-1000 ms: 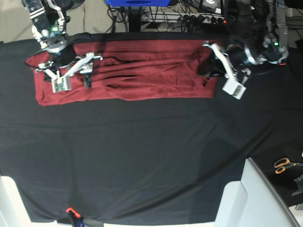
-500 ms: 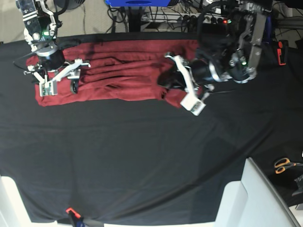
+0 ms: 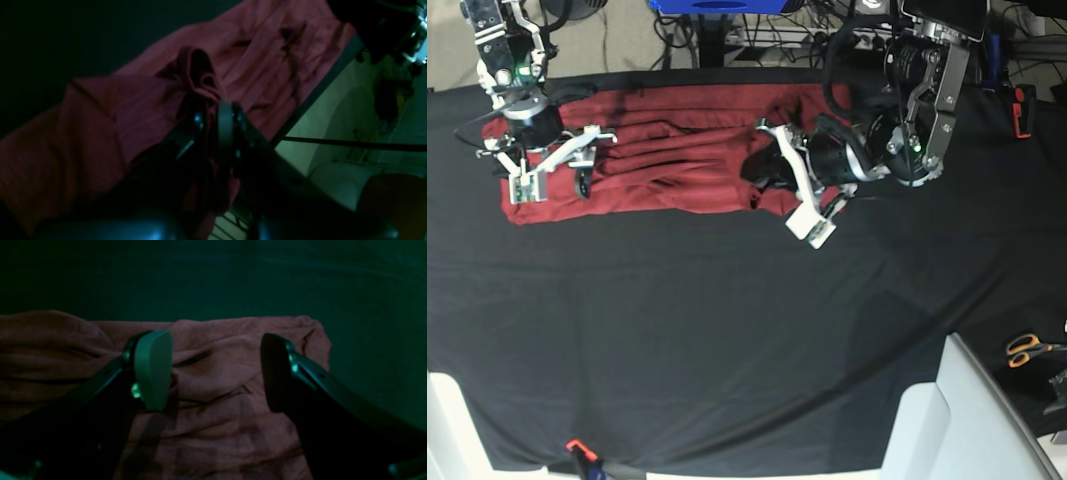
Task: Fold the T-shirt properly
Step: 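Fold the held end with the left gripper toward the right gripper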
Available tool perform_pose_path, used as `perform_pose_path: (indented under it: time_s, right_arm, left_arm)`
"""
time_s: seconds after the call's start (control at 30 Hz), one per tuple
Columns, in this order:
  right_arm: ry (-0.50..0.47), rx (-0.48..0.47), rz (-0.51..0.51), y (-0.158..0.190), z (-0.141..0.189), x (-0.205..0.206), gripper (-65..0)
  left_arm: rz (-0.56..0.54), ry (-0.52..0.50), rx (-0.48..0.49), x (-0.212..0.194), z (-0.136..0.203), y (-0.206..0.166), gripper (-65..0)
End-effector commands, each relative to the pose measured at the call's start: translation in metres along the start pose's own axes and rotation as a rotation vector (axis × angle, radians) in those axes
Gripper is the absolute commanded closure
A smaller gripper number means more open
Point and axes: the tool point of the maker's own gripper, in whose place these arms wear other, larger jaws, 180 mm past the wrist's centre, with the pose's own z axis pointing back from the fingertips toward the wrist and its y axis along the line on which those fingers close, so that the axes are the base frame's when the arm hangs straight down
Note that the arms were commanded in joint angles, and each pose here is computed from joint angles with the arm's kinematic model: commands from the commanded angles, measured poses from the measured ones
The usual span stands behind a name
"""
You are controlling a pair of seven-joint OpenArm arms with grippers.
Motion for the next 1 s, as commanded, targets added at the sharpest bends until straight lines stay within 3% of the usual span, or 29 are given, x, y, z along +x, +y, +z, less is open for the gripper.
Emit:
perform_pose_path:
  time_s: [0.0, 0.97]
  right_arm:
    - [-0.051, 0.000, 0.010, -0.002, 0.001, 0.014, -39.2]
    - [-0.049, 0.003, 0.010, 0.000, 0.001, 0.014, -39.2]
  left_arm:
    - [-0.009, -0.041, -0.020, 0.012, 0.001, -0.006, 0.0]
    - [-0.007, -0.057, -0.044, 0.019, -0.006, -0.015, 0.0]
